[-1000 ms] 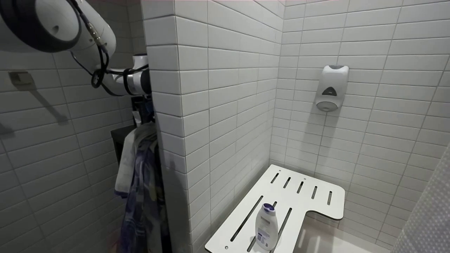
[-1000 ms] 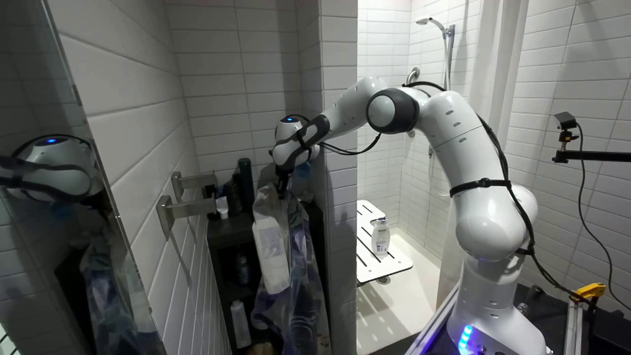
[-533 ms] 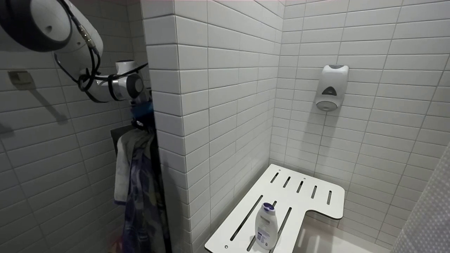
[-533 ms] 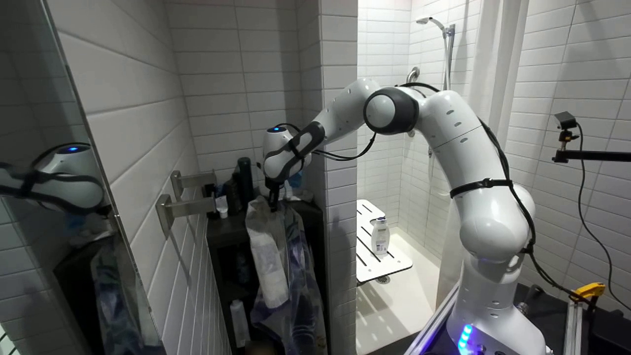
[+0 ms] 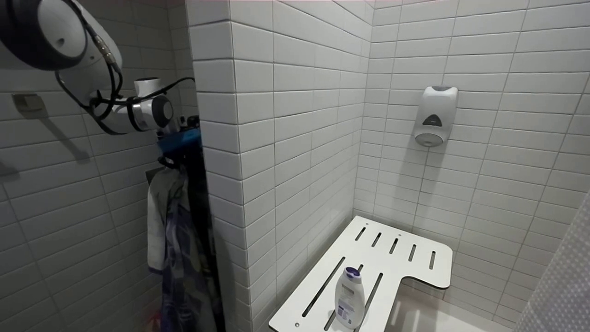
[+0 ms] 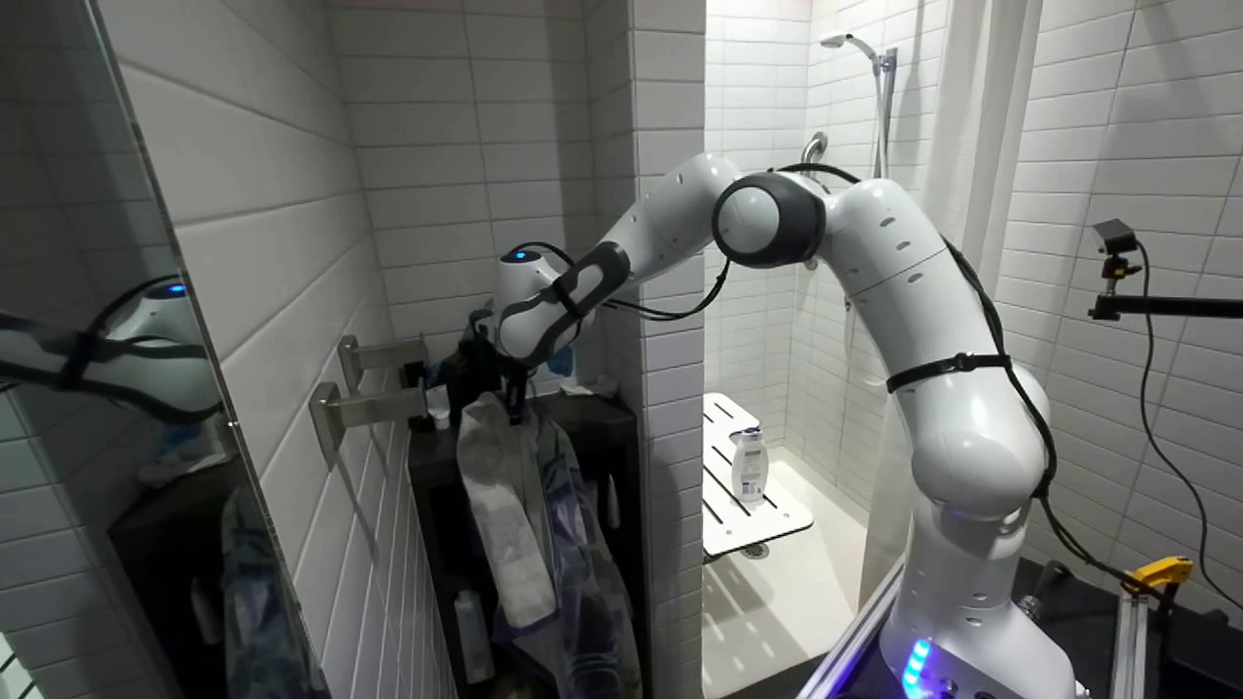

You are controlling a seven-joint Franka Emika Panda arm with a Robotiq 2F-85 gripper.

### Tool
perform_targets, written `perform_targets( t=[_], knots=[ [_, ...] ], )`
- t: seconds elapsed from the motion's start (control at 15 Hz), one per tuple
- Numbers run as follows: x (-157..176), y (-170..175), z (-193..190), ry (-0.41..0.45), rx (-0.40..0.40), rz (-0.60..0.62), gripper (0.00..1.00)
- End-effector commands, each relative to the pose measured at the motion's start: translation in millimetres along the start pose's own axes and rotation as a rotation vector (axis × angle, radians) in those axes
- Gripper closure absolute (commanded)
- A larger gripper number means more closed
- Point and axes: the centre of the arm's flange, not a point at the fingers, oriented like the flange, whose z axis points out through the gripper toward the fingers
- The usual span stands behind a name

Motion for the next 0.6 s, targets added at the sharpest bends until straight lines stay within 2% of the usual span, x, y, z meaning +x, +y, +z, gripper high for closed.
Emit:
perform_targets(
  t=[0.0, 0.33, 0.53],
  knots=[
    [-12.6, 32.9, -28.4, 0.041, -0.009, 0.073, 0.97],
    [-63.0, 86.7, -43.2, 0.092, 0.021, 0.261, 0.97],
    [-83.3, 102.3, -37.2, 0.072, 0.035, 0.314, 0.97]
  ],
)
